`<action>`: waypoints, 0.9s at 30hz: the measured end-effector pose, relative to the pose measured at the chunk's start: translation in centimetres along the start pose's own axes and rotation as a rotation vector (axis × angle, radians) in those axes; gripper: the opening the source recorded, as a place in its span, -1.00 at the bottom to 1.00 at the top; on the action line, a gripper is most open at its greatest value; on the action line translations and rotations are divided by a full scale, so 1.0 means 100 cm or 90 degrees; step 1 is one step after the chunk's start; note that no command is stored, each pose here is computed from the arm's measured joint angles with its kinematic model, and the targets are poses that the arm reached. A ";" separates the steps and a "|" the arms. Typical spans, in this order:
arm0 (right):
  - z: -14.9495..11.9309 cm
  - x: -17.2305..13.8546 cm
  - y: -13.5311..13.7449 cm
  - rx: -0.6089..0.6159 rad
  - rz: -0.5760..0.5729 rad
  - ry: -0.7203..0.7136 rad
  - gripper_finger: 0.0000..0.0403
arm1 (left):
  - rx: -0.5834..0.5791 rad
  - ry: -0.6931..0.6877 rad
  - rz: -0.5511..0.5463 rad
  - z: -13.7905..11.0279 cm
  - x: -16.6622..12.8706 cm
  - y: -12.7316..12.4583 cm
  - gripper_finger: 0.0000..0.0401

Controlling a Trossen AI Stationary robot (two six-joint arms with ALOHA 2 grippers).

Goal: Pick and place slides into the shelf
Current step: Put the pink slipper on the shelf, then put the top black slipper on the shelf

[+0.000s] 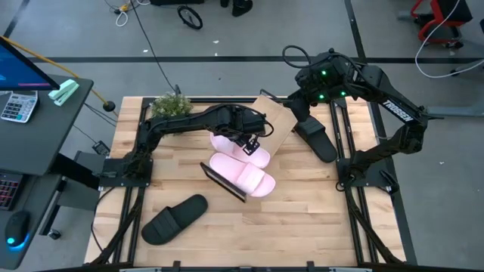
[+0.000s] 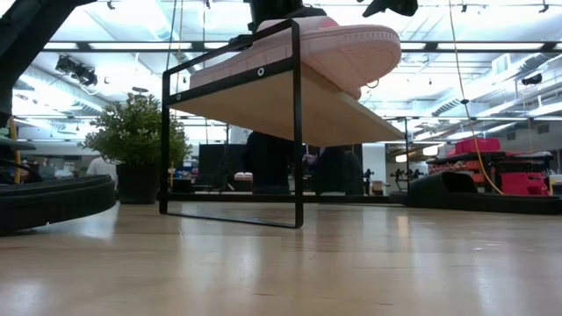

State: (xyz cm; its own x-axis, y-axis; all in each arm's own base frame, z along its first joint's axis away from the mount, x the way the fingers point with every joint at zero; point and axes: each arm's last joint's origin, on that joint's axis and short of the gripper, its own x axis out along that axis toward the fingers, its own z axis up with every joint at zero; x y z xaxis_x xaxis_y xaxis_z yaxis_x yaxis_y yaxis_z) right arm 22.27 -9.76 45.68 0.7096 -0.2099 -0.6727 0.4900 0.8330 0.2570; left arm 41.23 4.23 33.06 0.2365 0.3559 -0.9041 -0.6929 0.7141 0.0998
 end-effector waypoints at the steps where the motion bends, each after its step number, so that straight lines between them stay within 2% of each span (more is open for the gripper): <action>1: 0.000 0.000 0.000 0.000 0.000 0.000 -0.10 | 0.001 0.000 0.000 0.000 0.000 0.000 -0.29; 9: 0.000 0.000 0.000 -0.001 0.000 0.000 -0.10 | 0.008 -0.003 -0.010 0.002 -0.005 0.001 -0.07; 16: -0.002 -0.001 -0.001 -0.001 -0.005 0.014 -0.10 | -0.005 -0.061 -0.052 0.011 -0.035 0.004 0.08; 20: -0.007 -0.004 -0.006 0.004 -0.027 0.043 -0.10 | -0.028 -0.106 -0.075 0.006 -0.053 0.000 0.12; 24: -0.011 -0.013 -0.009 -0.003 -0.061 0.038 -0.10 | -0.036 -0.166 -0.095 -0.001 -0.072 -0.012 0.09; 27: -0.013 -0.023 -0.012 0.003 -0.067 0.021 -0.10 | -0.044 -0.179 -0.115 -0.006 -0.077 -0.022 0.05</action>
State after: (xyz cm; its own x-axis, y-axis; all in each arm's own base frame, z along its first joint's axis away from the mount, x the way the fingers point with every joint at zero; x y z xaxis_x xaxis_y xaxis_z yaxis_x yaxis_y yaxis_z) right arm 19.37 -9.63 46.01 0.6371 -0.2780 -0.7189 0.5631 0.8048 0.1878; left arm 40.53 -0.42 39.53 0.5320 0.3864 -0.7534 -0.6651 0.7414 -0.0894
